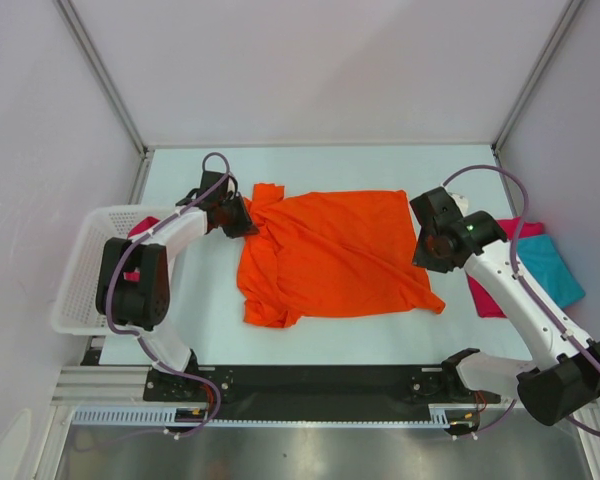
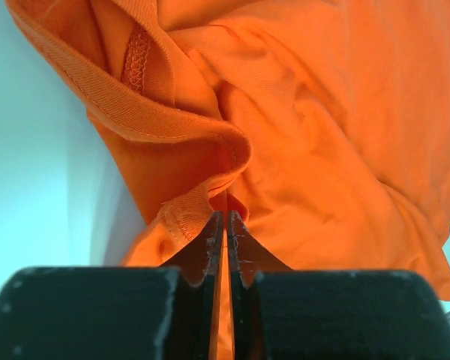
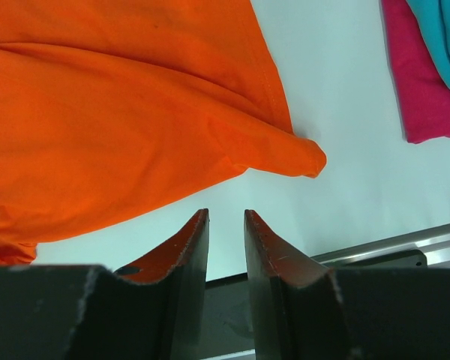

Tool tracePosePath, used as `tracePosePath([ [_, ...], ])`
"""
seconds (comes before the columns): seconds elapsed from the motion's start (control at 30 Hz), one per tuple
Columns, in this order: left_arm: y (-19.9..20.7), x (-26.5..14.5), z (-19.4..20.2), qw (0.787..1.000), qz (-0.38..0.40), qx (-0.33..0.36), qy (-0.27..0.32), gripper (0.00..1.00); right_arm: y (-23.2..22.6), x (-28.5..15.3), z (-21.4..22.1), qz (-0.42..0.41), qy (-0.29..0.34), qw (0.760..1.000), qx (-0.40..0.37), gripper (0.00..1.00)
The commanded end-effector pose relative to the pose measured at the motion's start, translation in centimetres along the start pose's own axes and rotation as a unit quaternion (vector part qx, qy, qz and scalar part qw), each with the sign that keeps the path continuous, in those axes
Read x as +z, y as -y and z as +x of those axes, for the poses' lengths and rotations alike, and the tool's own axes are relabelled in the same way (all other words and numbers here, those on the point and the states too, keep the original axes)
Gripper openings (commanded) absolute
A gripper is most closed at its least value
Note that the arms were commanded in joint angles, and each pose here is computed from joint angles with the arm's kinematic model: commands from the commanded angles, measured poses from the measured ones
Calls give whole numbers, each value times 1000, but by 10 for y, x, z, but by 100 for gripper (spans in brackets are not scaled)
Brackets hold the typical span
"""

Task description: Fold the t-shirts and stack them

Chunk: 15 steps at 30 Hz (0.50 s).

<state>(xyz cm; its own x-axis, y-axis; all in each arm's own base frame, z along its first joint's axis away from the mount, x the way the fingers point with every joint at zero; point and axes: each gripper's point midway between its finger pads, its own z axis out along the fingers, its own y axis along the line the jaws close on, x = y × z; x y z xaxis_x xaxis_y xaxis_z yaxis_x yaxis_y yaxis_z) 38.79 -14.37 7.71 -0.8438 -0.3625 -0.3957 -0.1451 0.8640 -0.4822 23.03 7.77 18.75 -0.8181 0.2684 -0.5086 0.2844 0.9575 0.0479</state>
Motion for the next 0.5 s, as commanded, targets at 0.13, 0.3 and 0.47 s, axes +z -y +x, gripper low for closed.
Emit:
tracePosePath([
  [0.13,-1,-7,-9,1000,-7,6,21,51,2,-13,-9,-3,21,1000,16,30],
  [0.3,-4,-6,-11,1000,-19,8,21,79,1,-11,-10,-2,21,1000,14,30],
  [0.47,-6,0,-8,1000,-19,5,13,78,0,-10,-10,-1,19,1000,13,29],
])
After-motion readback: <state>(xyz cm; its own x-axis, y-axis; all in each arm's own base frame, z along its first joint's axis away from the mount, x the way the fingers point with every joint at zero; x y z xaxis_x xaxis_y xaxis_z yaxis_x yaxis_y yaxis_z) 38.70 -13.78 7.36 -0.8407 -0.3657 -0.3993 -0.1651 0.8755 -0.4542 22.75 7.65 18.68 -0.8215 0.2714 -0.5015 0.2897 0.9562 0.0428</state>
